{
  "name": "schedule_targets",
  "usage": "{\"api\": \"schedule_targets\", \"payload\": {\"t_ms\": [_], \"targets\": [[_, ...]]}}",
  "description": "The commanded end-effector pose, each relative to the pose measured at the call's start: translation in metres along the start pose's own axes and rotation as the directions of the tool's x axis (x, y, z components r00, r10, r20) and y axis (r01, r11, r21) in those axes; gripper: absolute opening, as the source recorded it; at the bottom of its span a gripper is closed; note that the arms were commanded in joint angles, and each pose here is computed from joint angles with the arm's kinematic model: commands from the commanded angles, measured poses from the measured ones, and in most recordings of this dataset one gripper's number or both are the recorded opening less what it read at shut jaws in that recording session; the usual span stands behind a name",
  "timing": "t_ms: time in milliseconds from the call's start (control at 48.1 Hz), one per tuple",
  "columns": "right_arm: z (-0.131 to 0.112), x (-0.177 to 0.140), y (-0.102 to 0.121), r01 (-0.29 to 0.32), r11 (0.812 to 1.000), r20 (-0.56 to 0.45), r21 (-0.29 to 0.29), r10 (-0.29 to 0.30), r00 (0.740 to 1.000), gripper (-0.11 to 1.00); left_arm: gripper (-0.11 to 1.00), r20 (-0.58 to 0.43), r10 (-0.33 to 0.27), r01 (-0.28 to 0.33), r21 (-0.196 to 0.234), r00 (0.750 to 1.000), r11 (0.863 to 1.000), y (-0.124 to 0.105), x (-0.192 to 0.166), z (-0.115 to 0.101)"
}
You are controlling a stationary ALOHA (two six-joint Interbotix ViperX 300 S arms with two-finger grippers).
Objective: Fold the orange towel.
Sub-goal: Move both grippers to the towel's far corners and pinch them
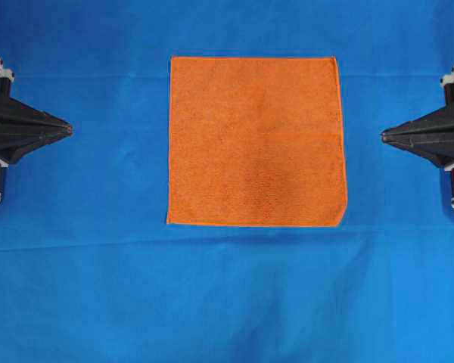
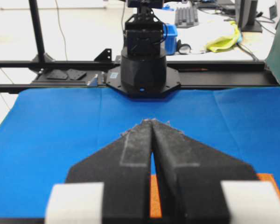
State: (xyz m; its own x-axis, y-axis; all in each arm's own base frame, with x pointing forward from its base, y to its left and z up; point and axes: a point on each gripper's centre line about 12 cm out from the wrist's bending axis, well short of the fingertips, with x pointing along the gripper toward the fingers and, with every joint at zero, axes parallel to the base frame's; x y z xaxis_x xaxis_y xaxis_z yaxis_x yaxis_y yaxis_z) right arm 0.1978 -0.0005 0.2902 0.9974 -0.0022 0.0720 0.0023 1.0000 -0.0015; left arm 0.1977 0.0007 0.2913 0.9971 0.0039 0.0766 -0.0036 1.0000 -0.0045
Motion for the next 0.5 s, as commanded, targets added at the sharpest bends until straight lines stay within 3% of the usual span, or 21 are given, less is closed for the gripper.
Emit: {"api": "schedule_targets", "payload": {"t_ms": [0, 249, 374, 478], "targets": [[0.011, 0.003, -0.004, 0.019, 1.000, 0.029, -0.006, -0.019, 0.999, 0.00, 0.00, 0.005, 0.013, -0.013, -0.022, 1.000, 1.000, 0.002, 0.003, 0.004], [0.004, 0.004, -0.018, 0.087, 0.996, -0.041, -0.011, -0.087, 0.995, 0.00, 0.00, -0.021, 0.029, -0.029, -0.002, 0.999, 1.000, 0.005, 0.006, -0.002], [-0.008, 0.002, -0.039, 0.195, 0.981, -0.121, 0.010, -0.192, 0.974, 0.00, 0.00, -0.048, 0.085, -0.085, 0.001, 0.995, 0.996, 0.018, 0.016, -0.010], [-0.023, 0.000, -0.062, 0.308, 0.951, -0.200, 0.038, -0.295, 0.935, 0.00, 0.00, -0.081, 0.147, -0.148, -0.001, 0.986, 0.989, 0.033, 0.028, -0.023]]}}
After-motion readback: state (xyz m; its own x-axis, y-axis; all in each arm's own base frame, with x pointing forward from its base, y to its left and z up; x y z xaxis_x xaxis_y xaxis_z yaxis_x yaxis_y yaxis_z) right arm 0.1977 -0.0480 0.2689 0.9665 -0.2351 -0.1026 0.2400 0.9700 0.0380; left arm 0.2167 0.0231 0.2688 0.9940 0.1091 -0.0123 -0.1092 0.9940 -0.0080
